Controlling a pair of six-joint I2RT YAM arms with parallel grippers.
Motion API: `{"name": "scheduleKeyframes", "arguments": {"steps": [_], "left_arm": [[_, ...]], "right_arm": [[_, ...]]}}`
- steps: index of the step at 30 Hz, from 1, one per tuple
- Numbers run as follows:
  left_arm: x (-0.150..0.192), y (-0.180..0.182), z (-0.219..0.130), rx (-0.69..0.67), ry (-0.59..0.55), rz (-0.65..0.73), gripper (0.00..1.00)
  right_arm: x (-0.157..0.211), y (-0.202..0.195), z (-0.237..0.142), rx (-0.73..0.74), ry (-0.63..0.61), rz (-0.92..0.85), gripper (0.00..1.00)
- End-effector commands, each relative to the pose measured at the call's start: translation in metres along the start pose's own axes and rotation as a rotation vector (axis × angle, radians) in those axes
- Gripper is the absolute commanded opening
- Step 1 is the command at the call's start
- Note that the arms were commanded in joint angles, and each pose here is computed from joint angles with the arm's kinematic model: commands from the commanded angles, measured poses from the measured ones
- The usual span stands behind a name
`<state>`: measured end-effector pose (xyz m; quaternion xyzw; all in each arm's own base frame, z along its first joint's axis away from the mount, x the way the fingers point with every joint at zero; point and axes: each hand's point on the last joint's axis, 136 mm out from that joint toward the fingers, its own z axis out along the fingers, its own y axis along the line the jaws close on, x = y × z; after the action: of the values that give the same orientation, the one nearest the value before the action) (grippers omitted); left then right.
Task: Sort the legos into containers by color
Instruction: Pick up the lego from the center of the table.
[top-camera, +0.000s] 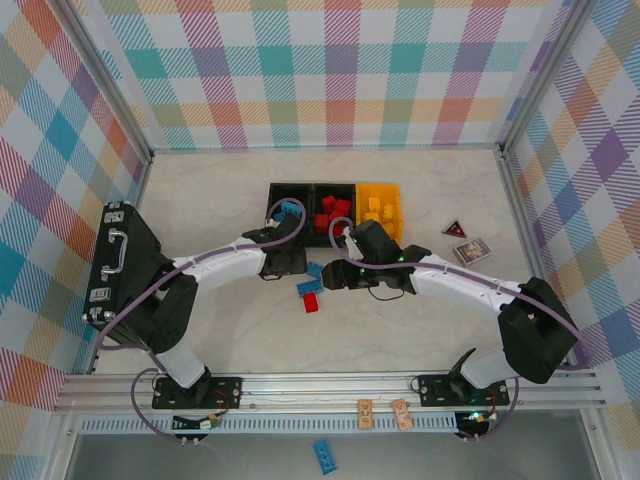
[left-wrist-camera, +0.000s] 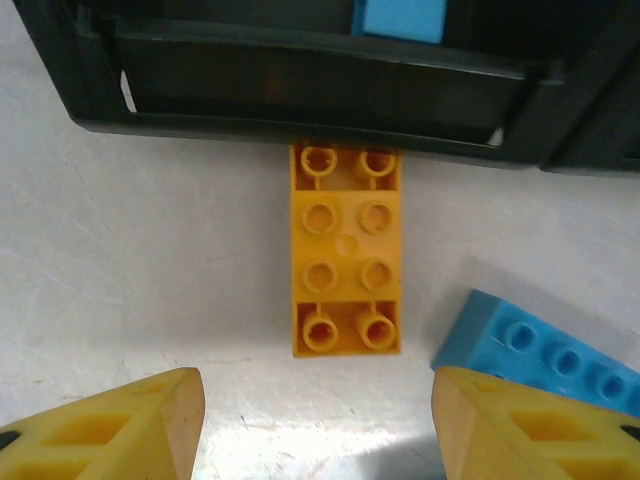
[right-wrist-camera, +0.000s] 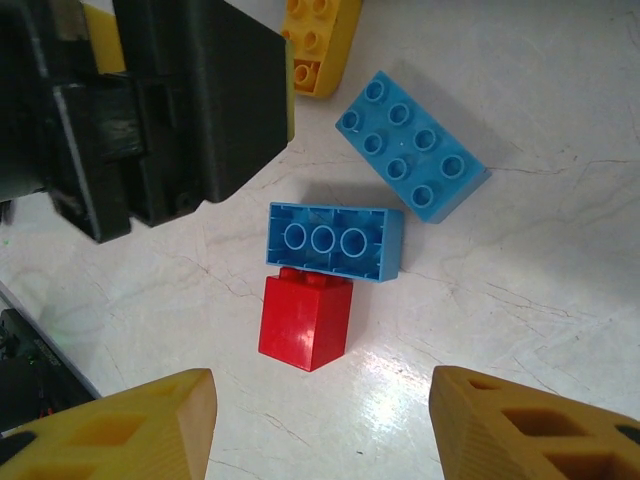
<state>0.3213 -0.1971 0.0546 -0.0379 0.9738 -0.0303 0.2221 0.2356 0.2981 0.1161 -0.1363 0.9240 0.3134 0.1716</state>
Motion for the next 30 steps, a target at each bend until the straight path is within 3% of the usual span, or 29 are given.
{"name": "scheduleKeyframes", "arguments": {"steps": [1, 6, 12, 23, 30], "left_arm": [[-0.008, -0.002, 0.01, -0.036, -0.03, -0.006, 0.61], [-0.008, -0.006, 0.023, -0.045, -0.018, -0.004, 0.59], [-0.006, -0.008, 0.03, -0.055, -0.003, 0.014, 0.5], [-0.01, -0.01, 0.035, -0.079, 0.004, -0.008, 0.65], [-0.012, -0.015, 0.036, -0.053, -0.003, -0.059, 0.67]], "right_arm": [[-0.003, 0.003, -0.001, -0.013, -0.016, 0.002, 0.58], [-0.001, 0.001, 0.0, -0.005, -0.01, 0.003, 0.58], [0.0, 0.0, 0.0, -0.002, -0.005, 0.005, 0.58], [0.0, 0.001, 0.002, -0.008, -0.001, 0.009, 0.57], [0.003, -0.003, 0.004, 0.001, 0.002, 0.018, 0.57]]}}
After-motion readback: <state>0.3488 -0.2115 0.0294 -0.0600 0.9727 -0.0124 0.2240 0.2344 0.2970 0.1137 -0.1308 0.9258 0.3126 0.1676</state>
